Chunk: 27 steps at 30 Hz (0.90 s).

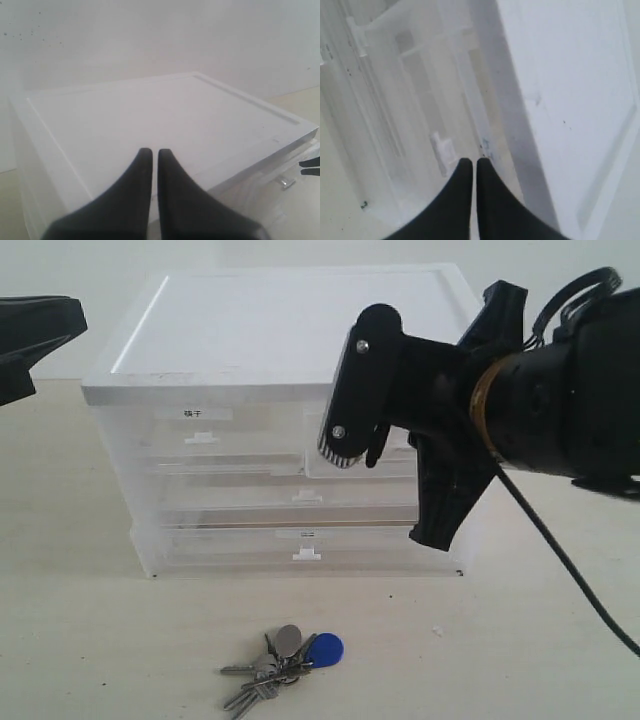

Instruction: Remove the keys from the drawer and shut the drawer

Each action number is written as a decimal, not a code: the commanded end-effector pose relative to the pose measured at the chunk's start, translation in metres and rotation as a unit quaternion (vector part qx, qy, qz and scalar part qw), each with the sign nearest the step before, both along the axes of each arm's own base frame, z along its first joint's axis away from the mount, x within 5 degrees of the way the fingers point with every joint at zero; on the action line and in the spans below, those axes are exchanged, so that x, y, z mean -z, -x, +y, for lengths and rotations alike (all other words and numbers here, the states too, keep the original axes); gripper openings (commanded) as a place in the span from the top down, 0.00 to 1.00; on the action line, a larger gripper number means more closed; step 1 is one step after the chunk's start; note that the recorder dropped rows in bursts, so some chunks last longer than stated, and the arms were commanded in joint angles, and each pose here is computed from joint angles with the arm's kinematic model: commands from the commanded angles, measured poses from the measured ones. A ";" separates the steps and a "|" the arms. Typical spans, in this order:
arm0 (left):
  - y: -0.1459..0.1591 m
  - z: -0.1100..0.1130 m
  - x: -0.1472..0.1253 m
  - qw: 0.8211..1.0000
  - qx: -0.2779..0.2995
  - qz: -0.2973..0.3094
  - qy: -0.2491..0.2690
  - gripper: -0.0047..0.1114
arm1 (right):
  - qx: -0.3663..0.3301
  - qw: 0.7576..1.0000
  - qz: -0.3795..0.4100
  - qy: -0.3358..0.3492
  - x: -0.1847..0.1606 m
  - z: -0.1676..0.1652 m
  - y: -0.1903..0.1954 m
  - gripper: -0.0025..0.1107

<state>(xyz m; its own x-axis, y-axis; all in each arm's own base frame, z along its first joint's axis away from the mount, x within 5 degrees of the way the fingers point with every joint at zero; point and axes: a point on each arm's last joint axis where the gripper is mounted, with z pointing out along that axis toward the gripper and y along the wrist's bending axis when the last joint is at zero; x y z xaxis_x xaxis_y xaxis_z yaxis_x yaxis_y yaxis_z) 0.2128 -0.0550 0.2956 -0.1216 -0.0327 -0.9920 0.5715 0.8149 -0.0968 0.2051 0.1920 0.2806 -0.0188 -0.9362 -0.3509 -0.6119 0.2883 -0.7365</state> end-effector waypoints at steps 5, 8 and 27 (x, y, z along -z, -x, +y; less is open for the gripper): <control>0.000 -0.001 0.004 1.000 0.002 0.006 -0.003 0.92 | -0.018 0.998 -0.002 0.066 0.035 0.017 -0.016 0.98; 0.000 -0.001 0.004 1.000 0.002 0.006 -0.003 0.92 | -0.011 0.998 -0.025 0.058 0.039 0.021 -0.022 0.98; -0.001 0.001 0.005 1.000 -0.010 0.010 -0.013 0.92 | -0.033 0.991 -0.089 -0.093 -0.008 0.032 0.004 0.98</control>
<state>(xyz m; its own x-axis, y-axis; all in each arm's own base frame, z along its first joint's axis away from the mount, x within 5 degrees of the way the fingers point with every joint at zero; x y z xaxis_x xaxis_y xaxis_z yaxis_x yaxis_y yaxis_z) 0.2137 -0.0531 0.2932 -0.1323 -0.0177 -0.9910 0.5512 0.8297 -0.0884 0.2191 0.2206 0.2678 0.0570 -0.8970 -0.4383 -0.4983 0.3548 -0.7911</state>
